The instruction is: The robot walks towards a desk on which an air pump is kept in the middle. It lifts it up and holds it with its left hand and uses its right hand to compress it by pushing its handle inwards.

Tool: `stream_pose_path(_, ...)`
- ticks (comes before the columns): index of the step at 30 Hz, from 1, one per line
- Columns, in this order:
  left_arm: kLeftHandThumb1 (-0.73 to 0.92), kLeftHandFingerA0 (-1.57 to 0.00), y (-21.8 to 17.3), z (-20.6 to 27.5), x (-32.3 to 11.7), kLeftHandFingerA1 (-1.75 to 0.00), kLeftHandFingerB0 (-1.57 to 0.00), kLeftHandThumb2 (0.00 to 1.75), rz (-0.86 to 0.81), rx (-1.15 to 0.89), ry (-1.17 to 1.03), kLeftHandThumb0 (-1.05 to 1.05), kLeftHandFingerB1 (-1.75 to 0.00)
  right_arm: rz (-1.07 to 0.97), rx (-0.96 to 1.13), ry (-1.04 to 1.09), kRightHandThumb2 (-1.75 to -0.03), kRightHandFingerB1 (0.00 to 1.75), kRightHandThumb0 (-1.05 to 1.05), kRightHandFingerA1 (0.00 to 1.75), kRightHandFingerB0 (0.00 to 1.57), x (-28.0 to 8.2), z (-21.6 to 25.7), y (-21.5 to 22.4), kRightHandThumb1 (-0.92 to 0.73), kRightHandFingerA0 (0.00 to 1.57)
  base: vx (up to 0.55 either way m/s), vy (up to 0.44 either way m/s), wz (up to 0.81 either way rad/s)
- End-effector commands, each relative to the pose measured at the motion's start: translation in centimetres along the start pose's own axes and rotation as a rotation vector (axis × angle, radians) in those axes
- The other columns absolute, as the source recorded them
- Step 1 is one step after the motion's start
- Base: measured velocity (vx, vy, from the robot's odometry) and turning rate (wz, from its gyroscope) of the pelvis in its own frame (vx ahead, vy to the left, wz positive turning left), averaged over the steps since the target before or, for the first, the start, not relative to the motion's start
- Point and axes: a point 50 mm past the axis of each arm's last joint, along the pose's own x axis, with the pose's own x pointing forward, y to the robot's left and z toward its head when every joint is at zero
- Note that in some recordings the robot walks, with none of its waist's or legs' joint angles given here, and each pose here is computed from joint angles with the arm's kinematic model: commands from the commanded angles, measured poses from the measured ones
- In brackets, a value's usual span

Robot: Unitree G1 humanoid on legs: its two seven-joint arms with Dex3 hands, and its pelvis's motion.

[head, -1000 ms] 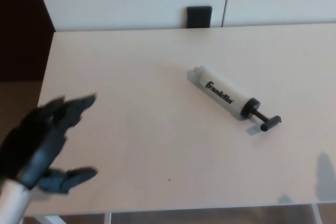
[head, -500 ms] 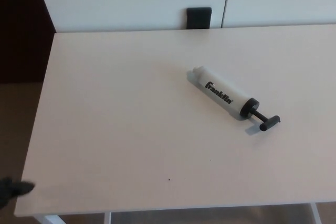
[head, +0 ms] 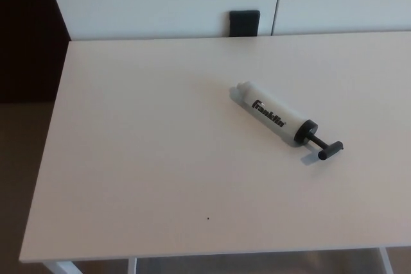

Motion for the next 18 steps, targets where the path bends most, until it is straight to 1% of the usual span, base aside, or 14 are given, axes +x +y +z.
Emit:
stream_pose_path(1,0.56,-0.16,0.5,-11.7,-6.4,-0.47,-0.11,0.82,-0.126,-1.119,-0.254,-0.6,-0.39,0.046,0.087,0.165,-0.75,0.33,-0.73,0.51,0.01,-0.7,-5.3,-6.4,-0.92,0.03,0.0,0.0,0.0)
stream_pose_path(2,0.84,-0.15,-0.4,-12.0,-5.7,-0.37,-0.12,0.65,-0.12,-1.147,-0.207,-0.34,-0.28,0.204,-0.535,0.024,-0.6,0.9,-0.78,1.45,0.08,-0.5,-1.6,-9.0,-0.87,0.6,0.0,0.0,0.0)
stream_pose_path(3,0.84,-0.15,-1.0,-12.2,-5.1,-0.37,-0.12,0.65,-0.118,-1.166,-0.172,-0.34,-0.28,0.466,-0.893,-0.105,-0.6,0.9,-0.78,1.45,0.08,-1.0,0.2,-9.0,-0.87,0.6,0.0,0.0,0.0)
stream_pose_path(4,0.84,-0.15,-1.5,-12.3,-4.7,-0.37,-0.12,0.65,-0.117,-1.178,-0.149,-0.34,-0.28,0.703,-1.062,-0.182,-0.6,0.9,-0.78,1.45,0.08,-1.8,0.8,-8.8,-0.87,0.6,0.0,0.0,0.0)
stream_pose_path(5,0.8,-0.24,-2.3,-12.6,-4.0,-0.32,-0.21,0.65,-0.112,-1.172,-0.088,-0.45,-0.28,0.754,-1.085,-0.563,-0.55,0.75,-0.5,0.87,0.62,-2.3,5.4,-7.3,-0.41,0.5,0.0,0.0,0.0)
stream_pose_path(6,0.8,-0.24,-2.8,-12.7,-3.6,-0.32,-0.21,0.65,-0.109,-1.161,-0.054,-0.45,-0.28,0.687,-1.112,-0.822,-0.55,0.75,-0.5,0.87,0.62,-3.3,8.5,-6.7,-0.41,0.5,0.0,0.0,0.0)
stream_pose_path(7,0.75,-0.33,-3.4,-12.7,-2.9,-0.35,-0.31,0.62,-0.099,-1.139,-0.003,-0.46,-0.3,0.554,-1.177,-1.066,-0.54,0.75,-0.55,0.79,0.71,-4.7,10.1,-5.9,-0.48,0.22,0.0,0.0,0.0)
stream_pose_path(11,0.75,-0.33,-3.6,-12.7,-2.3,-0.35,-0.31,0.62,-0.088,-1.122,0.021,-0.46,-0.3,0.473,-1.154,-1.059,-0.54,0.75,-0.55,0.79,0.71,-4.0,8.6,-5.3,-0.48,0.22,0.0,0.0,0.0)
stream_pose_path(18,0.75,-0.33,-3.9,-12.9,-2.4,-0.35,-0.31,0.62,-0.091,-1.129,0.03,-0.46,-0.3,0.477,-1.165,-1.059,-0.54,0.75,-0.55,0.79,0.71,-4.1,8.7,-5.4,-0.48,0.22,0.0,0.0,0.0)
